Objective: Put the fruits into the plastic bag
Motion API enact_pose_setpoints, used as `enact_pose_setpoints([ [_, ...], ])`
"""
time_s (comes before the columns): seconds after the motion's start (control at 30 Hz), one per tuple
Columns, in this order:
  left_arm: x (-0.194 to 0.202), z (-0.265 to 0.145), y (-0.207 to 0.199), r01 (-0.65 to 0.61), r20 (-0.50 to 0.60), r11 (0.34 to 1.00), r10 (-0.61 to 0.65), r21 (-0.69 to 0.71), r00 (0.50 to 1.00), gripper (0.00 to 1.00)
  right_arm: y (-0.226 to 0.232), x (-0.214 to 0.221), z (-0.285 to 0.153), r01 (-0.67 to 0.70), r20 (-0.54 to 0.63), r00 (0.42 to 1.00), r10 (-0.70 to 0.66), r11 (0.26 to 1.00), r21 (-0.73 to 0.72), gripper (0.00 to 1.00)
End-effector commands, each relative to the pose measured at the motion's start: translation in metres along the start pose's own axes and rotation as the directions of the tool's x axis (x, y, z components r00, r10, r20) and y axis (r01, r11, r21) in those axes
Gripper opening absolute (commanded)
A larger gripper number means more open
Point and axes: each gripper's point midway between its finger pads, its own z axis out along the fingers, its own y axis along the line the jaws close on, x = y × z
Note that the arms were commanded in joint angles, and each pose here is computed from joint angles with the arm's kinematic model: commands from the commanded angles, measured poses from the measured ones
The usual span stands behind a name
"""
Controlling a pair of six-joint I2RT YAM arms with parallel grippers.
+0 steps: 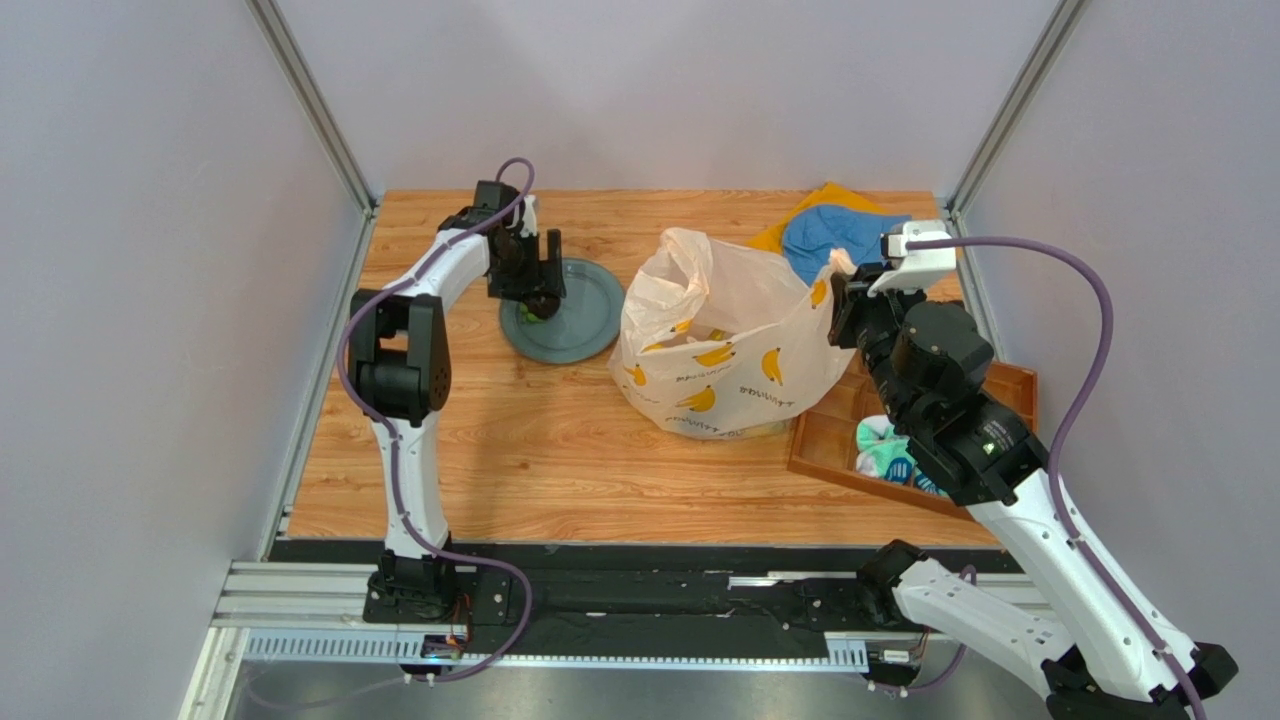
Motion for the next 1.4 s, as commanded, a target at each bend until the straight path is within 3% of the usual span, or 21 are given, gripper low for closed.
enact_pose_setpoints([
  [0.0, -0.01, 0.001, -0.006, 0.01, 0.009, 0.999, -0.011, 0.054, 1.0, 0.87, -0.004, -0.016, -0.001, -0.009, 0.049, 0.999, 0.008, 1.0, 0.015, 0.0],
  [0.1, -0.008, 0.002, -0.006, 0.014, 0.0, 0.998, -0.014, 0.061, 1.0, 0.86, -0.004, -0.017, -0.002, -0.011, 0.053, 0.999, 0.01, 1.0, 0.013, 0.0],
  [0.2, -0.006, 0.003, -0.009, 0.017, -0.007, 0.996, -0.017, 0.087, 1.0, 0.78, -0.004, -0.018, -0.003, -0.012, 0.055, 0.998, 0.011, 1.0, 0.013, 0.0],
  [0.4, -0.007, -0.001, -0.011, 0.009, 0.009, 0.994, -0.01, 0.105, 1.0, 0.45, -0.005, -0.017, -0.003, -0.011, 0.054, 0.999, 0.011, 1.0, 0.015, 0.0],
  [0.73, -0.015, -0.022, -0.021, -0.013, 0.08, 0.99, 0.002, 0.139, 0.997, 0.4, -0.005, -0.017, -0.003, -0.015, 0.054, 0.998, 0.014, 1.0, 0.018, 0.0],
  [0.83, -0.028, -0.042, -0.028, -0.034, 0.165, 0.988, 0.009, 0.151, 0.986, 0.4, -0.006, -0.017, -0.004, -0.013, 0.054, 0.998, 0.012, 1.0, 0.018, 0.0],
  [0.97, -0.055, -0.101, -0.051, -0.074, 0.384, 0.976, -0.011, 0.205, 0.923, 0.39, -0.006, -0.017, -0.004, -0.014, 0.055, 0.998, 0.013, 1.0, 0.018, 0.0],
  [1.13, -0.064, -0.157, -0.087, -0.17, 0.537, 0.96, 0.025, 0.221, 0.843, 0.39, -0.006, -0.016, -0.003, -0.013, 0.051, 0.999, 0.012, 1.0, 0.019, 0.0],
  [1.37, -0.065, -0.267, -0.172, -0.372, 0.755, 0.904, 0.091, 0.212, 0.65, 0.38, -0.004, -0.015, -0.003, -0.017, 0.048, 0.999, 0.017, 1.0, 0.01, 0.0],
])
